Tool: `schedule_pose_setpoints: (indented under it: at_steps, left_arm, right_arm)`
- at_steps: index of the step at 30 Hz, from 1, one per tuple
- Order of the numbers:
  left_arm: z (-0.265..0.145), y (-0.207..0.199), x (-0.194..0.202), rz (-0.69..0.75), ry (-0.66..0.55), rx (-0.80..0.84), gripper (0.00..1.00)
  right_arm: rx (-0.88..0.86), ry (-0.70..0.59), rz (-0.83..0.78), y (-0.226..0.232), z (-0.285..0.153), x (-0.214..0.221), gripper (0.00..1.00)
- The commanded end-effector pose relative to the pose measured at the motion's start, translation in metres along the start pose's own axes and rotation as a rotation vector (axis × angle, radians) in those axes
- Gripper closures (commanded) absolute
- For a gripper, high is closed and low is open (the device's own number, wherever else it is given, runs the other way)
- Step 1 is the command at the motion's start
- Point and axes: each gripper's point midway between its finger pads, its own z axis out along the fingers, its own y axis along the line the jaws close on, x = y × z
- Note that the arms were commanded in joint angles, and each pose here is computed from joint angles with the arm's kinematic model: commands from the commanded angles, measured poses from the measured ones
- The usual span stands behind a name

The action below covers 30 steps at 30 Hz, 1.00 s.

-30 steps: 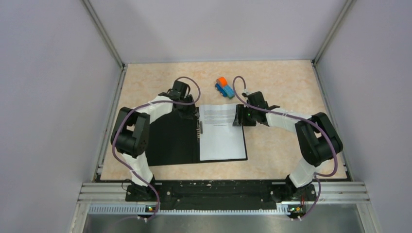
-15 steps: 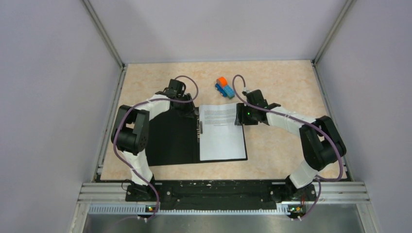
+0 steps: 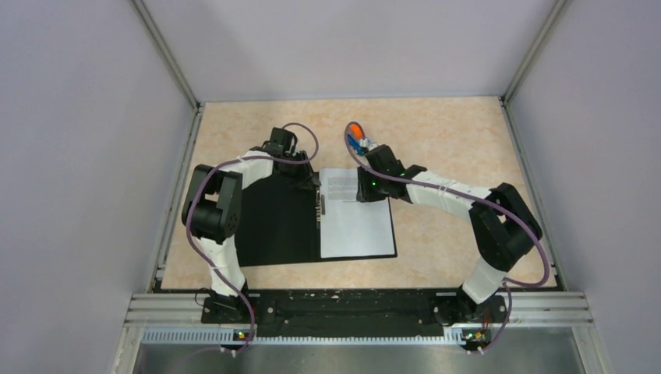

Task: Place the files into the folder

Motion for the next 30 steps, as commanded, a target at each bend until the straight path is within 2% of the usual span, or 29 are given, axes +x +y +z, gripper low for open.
schedule_pose_setpoints:
  at_steps: [1, 5, 11, 30]
  left_arm:
    - [0.001, -0.011, -0.014, 0.02, -0.02, 0.062, 0.59]
    - [0.002, -0.013, -0.014, 0.019, -0.018, 0.072, 0.6]
    - [0.001, -0.013, -0.013, 0.017, -0.013, 0.076, 0.6]
    - [0.005, -0.021, -0.007, 0.033, 0.042, 0.158, 0.57]
  right_arm:
    - [-0.068, -0.021, 0.009, 0.04, 0.019, -0.007, 0.78]
    - [-0.098, 0.0, 0.01, 0.057, 0.036, -0.002, 0.88]
    - [-0.095, 0.003, 0.019, 0.064, 0.052, 0.0, 0.93]
    - [-0.027, 0.044, 0.032, 0.05, 0.076, 0.016, 0.97]
